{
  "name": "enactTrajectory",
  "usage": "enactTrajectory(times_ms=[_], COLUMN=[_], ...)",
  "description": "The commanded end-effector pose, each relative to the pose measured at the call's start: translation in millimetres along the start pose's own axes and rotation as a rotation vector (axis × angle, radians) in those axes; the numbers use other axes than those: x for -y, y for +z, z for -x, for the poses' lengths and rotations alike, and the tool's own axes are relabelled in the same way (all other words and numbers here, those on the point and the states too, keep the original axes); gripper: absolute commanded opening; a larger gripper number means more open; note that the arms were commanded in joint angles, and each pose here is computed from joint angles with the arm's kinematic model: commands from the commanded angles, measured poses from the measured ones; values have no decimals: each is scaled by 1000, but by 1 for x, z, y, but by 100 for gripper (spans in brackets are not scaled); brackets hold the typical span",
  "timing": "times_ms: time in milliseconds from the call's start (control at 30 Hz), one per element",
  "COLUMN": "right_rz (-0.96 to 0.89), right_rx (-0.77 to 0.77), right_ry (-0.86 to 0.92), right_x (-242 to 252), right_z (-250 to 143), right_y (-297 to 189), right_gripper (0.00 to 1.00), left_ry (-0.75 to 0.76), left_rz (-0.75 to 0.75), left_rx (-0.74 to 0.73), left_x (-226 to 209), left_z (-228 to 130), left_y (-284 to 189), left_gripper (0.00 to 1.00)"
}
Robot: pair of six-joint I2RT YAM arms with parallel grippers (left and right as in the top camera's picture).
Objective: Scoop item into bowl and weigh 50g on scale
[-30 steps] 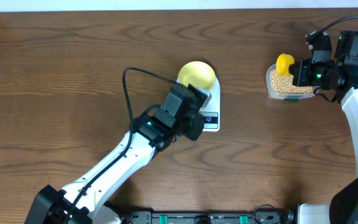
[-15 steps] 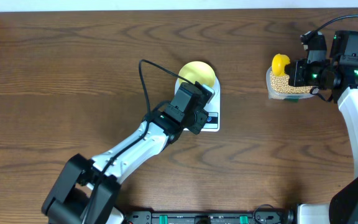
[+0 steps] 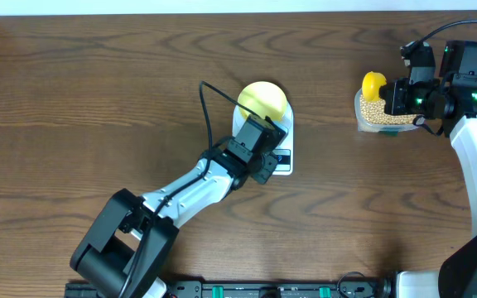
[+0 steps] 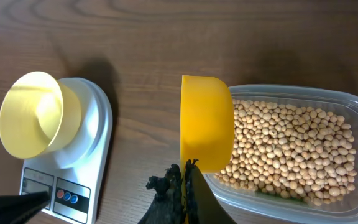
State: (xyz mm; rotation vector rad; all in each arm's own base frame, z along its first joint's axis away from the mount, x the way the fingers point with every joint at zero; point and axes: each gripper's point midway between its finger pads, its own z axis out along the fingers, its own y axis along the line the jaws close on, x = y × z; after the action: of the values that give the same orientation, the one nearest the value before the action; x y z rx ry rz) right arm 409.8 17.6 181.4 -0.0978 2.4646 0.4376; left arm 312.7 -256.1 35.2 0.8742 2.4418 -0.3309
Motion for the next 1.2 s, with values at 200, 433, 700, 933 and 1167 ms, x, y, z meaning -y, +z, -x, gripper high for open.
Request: enactTrajectory(times_ms=[200,433,700,933,1167], right_rz=[3,3,3,4,4], right_rx=[18,16,15,13,13], right_ry=[-26,-25,-33,-38,-39], right_x=[-4,-4,-4,-4,-4], right_z=[7,6,6,5,5], right_y=[-6,-6,-6,-6,-6], right_gripper=[1,1,1,1,1], left_ry=[92,94,116,116,116], left_rz=[-5,71,118,118,117], left_rx=[-31,-26,-3,8,7], left_x=[11,-2,-10,-10,-10], left_z=[-7,-5,1,4,3], left_y=[10,10,9,9,12], left_gripper=[8,8,8,8,8])
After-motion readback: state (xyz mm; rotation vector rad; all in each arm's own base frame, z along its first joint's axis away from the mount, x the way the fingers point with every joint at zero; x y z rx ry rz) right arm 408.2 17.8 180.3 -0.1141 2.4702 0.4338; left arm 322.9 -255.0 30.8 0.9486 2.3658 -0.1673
